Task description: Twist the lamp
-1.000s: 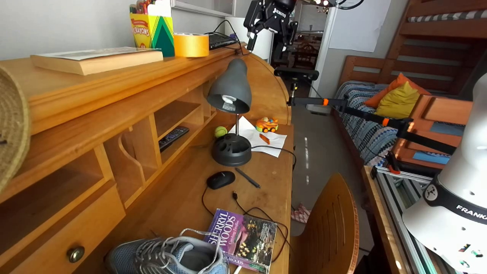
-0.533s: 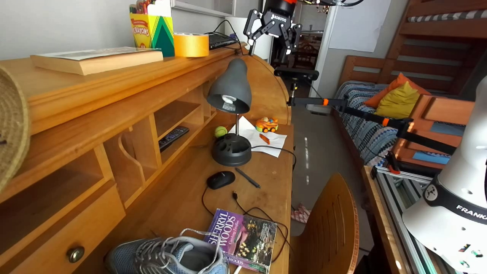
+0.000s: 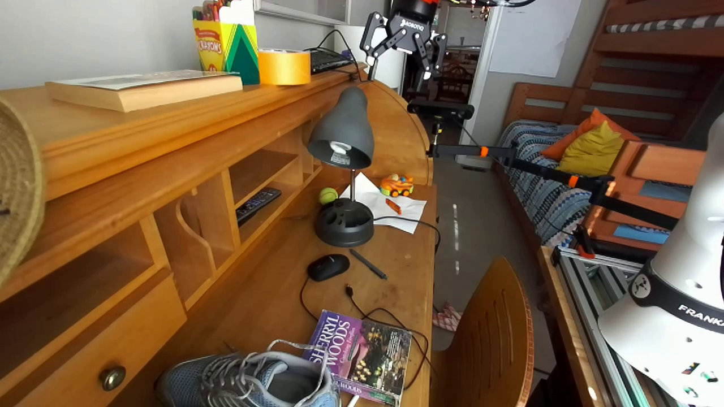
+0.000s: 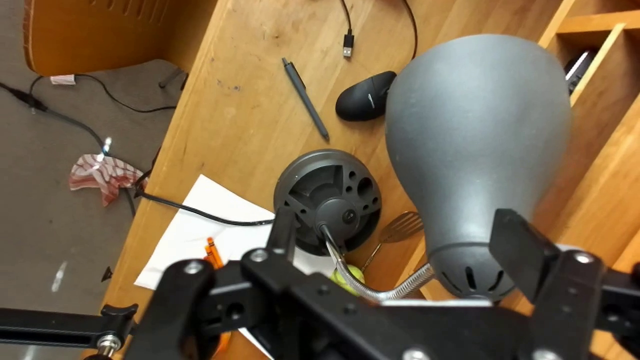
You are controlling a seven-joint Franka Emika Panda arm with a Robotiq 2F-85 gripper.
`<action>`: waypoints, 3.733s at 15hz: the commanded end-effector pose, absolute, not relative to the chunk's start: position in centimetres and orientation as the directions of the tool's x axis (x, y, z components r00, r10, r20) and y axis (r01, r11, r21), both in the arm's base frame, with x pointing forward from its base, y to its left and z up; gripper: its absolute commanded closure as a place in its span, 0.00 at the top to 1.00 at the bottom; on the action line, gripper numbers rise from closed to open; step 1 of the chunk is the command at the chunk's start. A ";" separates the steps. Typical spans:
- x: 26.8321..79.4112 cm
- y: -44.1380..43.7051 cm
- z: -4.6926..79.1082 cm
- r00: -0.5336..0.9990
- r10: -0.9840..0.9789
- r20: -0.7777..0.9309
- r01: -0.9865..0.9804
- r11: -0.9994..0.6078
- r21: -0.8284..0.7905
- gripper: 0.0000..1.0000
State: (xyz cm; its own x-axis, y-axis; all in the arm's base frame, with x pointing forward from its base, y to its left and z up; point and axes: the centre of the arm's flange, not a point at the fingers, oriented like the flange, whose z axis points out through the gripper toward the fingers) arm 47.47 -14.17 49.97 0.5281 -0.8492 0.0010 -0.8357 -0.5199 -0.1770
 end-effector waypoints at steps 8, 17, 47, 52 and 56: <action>53.5 -12.7 49.7 0.334 -0.943 -0.003 -0.931 -0.329 -0.156 1.00; 57.2 -13.3 47.5 0.246 -0.969 -0.008 -0.963 -0.243 -0.115 1.00; 55.7 -13.2 47.7 0.380 -0.925 0.010 -0.925 -0.380 -0.014 0.35; 55.9 -13.9 47.6 0.604 -0.797 0.003 -0.797 -0.603 0.035 0.35; 55.5 -14.0 47.5 0.717 -0.696 -0.032 -0.693 -0.718 0.065 0.35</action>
